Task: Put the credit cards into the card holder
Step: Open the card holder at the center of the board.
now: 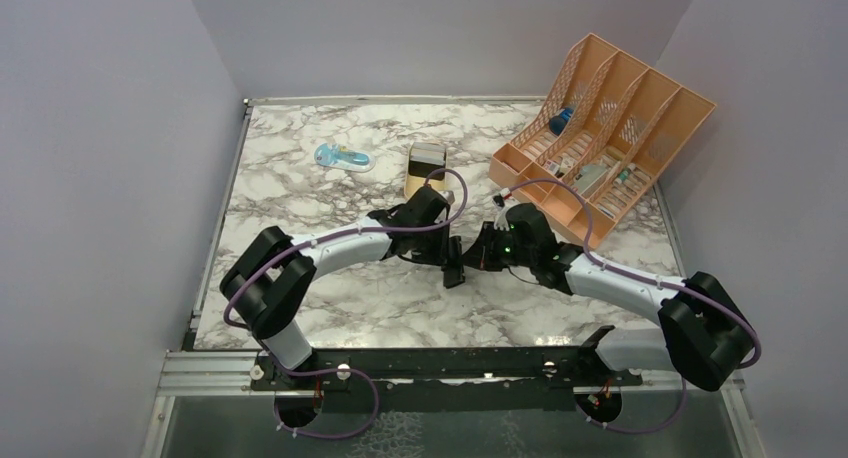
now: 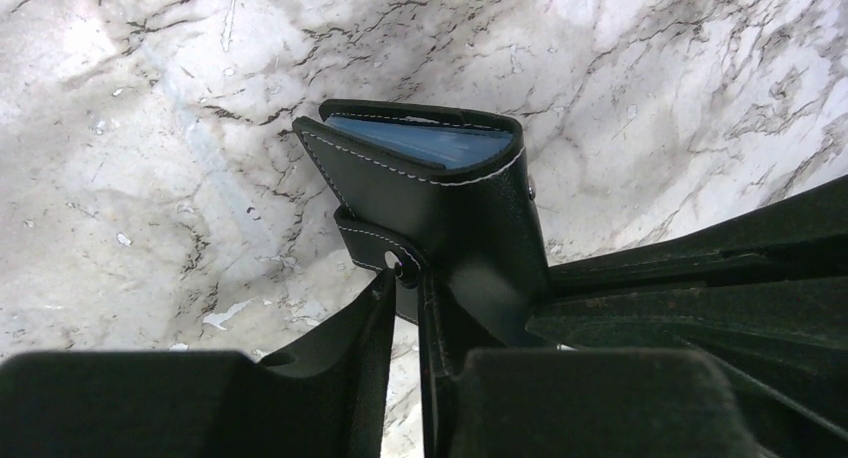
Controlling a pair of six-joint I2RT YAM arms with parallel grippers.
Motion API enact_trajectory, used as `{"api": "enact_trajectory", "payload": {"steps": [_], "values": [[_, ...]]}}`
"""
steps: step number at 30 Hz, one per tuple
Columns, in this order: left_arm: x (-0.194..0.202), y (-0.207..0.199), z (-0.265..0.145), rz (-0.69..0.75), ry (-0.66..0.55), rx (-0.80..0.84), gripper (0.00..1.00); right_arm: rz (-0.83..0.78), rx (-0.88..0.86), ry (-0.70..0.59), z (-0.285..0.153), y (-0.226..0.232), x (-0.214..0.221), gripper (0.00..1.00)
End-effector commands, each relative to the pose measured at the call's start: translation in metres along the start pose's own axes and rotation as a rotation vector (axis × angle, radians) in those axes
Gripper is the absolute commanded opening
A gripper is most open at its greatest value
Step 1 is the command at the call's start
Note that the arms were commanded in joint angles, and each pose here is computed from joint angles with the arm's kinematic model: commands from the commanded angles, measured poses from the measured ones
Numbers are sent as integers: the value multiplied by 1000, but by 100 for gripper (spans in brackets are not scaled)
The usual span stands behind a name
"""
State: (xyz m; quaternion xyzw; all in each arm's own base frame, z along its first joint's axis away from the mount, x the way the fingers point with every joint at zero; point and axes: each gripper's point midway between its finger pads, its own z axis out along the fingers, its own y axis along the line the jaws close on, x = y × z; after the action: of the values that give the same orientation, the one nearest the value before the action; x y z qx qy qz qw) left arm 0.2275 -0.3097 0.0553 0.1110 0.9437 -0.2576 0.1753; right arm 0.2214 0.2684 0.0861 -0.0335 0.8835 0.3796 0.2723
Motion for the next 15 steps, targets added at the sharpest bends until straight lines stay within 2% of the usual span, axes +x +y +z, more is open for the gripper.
{"api": "enact_trajectory", "payload": {"steps": [1,5,15], "values": [[-6,29,6,20,-23,-144,13,-21,-86,12,-9,19,1,1],[-5,32,6,25,-16,-160,0,-19,-84,10,-10,19,1,1],[-9,30,-11,29,-56,-155,0,-1,17,26,-5,-8,13,1]]}}
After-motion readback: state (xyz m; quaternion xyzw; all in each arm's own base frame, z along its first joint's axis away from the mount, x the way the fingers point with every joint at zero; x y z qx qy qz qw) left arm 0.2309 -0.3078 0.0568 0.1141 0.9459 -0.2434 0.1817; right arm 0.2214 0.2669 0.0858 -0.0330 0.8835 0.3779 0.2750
